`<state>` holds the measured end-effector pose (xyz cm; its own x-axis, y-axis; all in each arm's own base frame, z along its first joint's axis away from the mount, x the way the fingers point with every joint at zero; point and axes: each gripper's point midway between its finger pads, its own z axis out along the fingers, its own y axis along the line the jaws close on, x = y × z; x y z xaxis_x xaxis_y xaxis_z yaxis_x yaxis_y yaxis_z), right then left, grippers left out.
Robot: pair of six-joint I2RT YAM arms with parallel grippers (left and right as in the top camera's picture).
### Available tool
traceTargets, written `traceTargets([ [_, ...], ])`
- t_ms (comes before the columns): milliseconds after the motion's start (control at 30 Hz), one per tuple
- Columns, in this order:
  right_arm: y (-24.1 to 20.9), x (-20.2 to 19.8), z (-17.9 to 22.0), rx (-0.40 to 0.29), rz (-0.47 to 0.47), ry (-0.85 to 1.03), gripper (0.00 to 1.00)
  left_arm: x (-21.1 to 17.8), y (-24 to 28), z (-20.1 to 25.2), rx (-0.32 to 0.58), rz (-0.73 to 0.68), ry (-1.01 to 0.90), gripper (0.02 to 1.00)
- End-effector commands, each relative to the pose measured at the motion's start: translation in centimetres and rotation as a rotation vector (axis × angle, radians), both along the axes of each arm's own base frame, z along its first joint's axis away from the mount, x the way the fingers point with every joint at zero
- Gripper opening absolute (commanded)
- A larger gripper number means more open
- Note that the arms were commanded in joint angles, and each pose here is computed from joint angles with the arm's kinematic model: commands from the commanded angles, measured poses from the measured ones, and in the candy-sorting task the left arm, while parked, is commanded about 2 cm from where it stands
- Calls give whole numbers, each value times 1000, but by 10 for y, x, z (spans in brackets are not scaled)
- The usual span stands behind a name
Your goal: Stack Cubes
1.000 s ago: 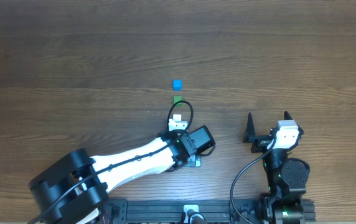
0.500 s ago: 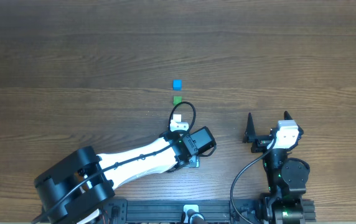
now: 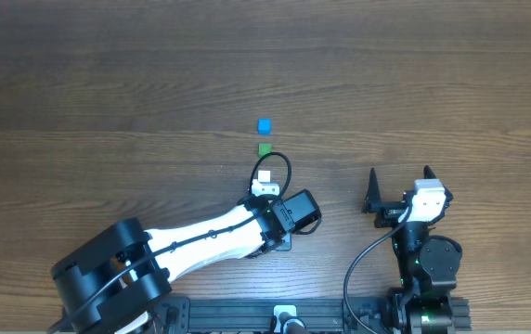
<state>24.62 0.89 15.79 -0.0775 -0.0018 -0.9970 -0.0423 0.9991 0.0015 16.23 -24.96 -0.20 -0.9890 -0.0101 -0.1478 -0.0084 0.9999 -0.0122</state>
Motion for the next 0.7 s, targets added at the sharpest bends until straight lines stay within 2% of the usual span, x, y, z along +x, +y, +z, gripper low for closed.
traceTargets([
  [33, 4, 0, -1, 4, 18, -5, 993, 2, 4, 1, 12, 18, -20, 608],
  [400, 4, 0, -1, 4, 18, -5, 991, 2, 4, 1, 12, 18, -22, 533],
  [700, 4, 0, -1, 4, 18, -5, 993, 2, 4, 1, 12, 18, -22, 424],
])
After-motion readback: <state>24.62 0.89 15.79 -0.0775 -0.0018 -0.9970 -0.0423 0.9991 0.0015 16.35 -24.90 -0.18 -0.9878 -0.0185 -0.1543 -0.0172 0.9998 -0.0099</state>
